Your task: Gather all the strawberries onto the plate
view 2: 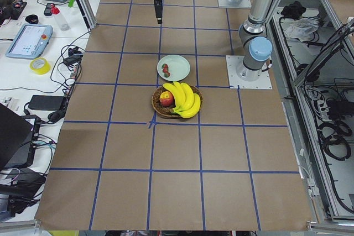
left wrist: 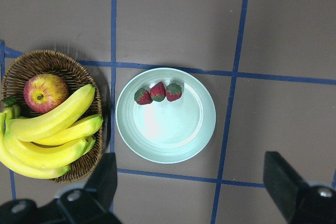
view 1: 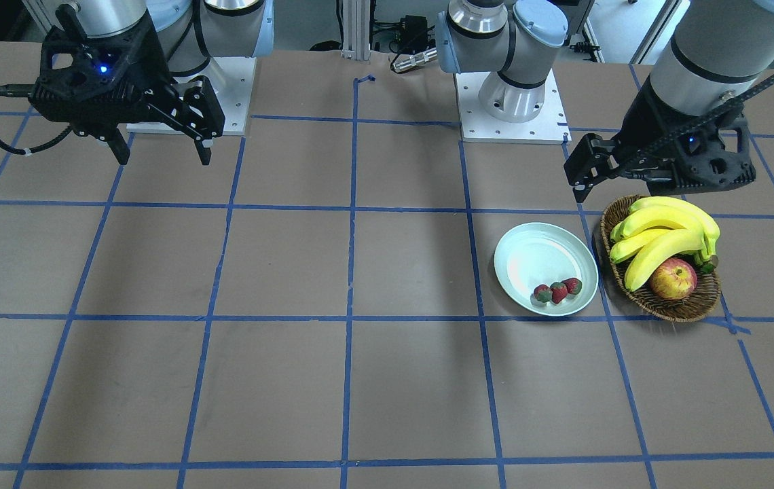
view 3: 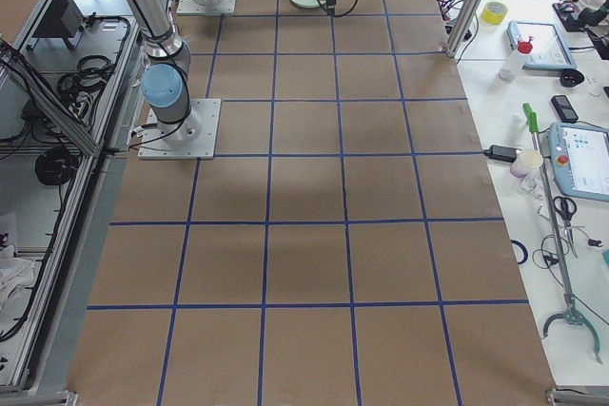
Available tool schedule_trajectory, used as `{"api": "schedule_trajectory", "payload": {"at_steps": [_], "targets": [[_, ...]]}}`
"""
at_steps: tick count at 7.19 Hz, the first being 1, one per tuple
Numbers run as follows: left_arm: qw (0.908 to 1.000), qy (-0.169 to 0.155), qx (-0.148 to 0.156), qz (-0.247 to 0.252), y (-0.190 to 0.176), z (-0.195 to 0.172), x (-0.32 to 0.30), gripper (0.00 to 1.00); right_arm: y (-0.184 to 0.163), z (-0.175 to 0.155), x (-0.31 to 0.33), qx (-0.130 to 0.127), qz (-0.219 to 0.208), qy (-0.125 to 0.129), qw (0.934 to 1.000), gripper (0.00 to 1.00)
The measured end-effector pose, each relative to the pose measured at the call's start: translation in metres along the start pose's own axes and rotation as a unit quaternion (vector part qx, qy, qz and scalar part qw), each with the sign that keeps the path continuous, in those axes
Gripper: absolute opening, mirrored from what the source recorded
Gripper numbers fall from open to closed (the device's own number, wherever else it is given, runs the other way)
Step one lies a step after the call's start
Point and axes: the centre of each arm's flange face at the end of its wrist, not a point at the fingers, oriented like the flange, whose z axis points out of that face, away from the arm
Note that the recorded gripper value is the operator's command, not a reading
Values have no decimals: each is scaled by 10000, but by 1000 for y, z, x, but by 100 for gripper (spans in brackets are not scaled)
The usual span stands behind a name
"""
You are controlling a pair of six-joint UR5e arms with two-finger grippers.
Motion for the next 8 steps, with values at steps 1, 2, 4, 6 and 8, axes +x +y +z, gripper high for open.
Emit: {"api": "schedule_trajectory", "payload": {"at_steps": [1,2,4,6,8], "targets": [[10000,53,-4,40,1,-1,7,100,0,0,0,0,0,0,10000,100],[9999,87,14,139,4,-2,17,100,0,0,0,0,0,-1,10000,100],[9990,237,53,378,9,-3,42,100,0,0,0,0,0,-2,10000,100],[9981,402,21,475,11,1,53,100,0,0,0,0,0,-1,10000,100],[9975,507,41,492,12,0,56,100,0,0,0,0,0,-7,10000,100]]}}
